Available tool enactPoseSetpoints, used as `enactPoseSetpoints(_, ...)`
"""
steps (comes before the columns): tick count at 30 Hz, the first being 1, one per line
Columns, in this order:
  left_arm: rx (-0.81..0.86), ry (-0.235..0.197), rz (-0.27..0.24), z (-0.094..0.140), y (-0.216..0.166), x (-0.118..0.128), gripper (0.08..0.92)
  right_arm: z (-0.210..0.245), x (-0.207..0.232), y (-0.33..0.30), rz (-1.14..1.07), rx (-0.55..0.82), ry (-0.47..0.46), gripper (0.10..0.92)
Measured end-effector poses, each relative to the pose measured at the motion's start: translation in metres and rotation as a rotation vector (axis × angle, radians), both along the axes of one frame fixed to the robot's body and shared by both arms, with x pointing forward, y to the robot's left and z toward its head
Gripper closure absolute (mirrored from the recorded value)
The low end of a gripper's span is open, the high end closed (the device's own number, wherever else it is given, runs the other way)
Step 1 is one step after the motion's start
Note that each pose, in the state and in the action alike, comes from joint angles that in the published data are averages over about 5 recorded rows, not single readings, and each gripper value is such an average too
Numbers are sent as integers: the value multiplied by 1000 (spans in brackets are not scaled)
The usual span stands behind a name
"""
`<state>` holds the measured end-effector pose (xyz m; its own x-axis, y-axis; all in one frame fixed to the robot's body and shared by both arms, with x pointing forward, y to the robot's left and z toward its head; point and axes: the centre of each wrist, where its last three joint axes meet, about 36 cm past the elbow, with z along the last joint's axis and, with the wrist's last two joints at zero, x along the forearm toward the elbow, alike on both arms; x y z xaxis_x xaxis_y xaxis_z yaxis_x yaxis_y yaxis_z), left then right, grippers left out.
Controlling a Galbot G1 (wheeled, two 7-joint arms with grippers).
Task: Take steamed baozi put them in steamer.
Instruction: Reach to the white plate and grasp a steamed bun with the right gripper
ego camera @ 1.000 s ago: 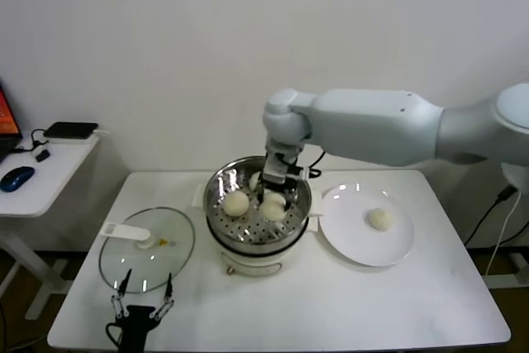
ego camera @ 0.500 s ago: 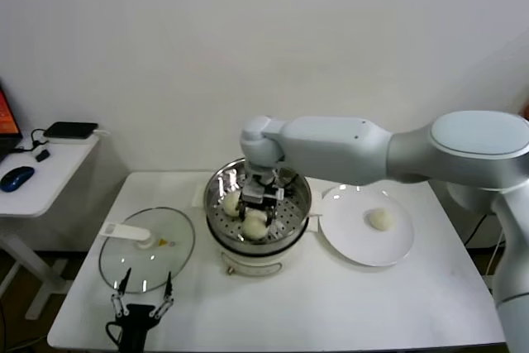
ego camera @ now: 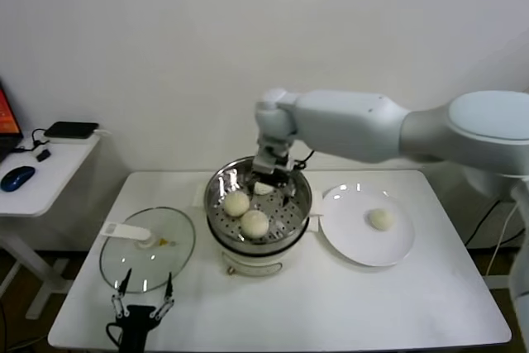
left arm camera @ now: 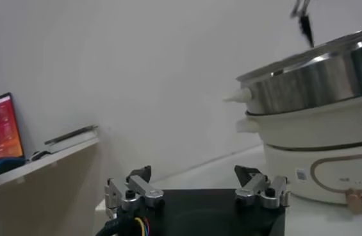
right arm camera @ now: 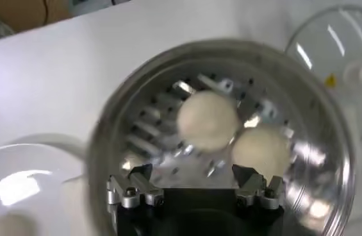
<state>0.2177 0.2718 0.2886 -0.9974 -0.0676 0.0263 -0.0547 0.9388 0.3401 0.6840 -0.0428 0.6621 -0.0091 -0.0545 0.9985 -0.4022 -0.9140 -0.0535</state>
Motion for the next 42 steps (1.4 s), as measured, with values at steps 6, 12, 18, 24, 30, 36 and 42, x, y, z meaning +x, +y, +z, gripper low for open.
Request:
enactPoseSetpoints(6, -1, 4, -8, -1, -2, -1, 177, 28, 25, -88, -247, -58, 61, 200)
enactPoseSetpoints(12, -2, 8, -15, -3, -5, -1, 177, 29, 30, -181, -475, -69, 98, 200)
enactPoseSetpoints(18, 0, 11, -17, -4, -5, -2, 177, 9, 26, -257, -665, -45, 88, 200)
enactPoseSetpoints(24, 5, 14, -20, -5, -5, -4, 177, -28, 23, -298, -784, -33, 43, 200)
enactPoseSetpoints(30, 14, 20, -18, -5, -3, -5, 177, -69, 23, -313, -860, -29, 7, 200)
enactPoseSetpoints(36, 22, 28, -15, -7, -1, -6, 177, -105, 25, -316, -907, -30, -16, 200)
enactPoseSetpoints(42, 22, 37, -15, -10, 0, -6, 177, -133, 30, -319, -948, -30, -41, 200)
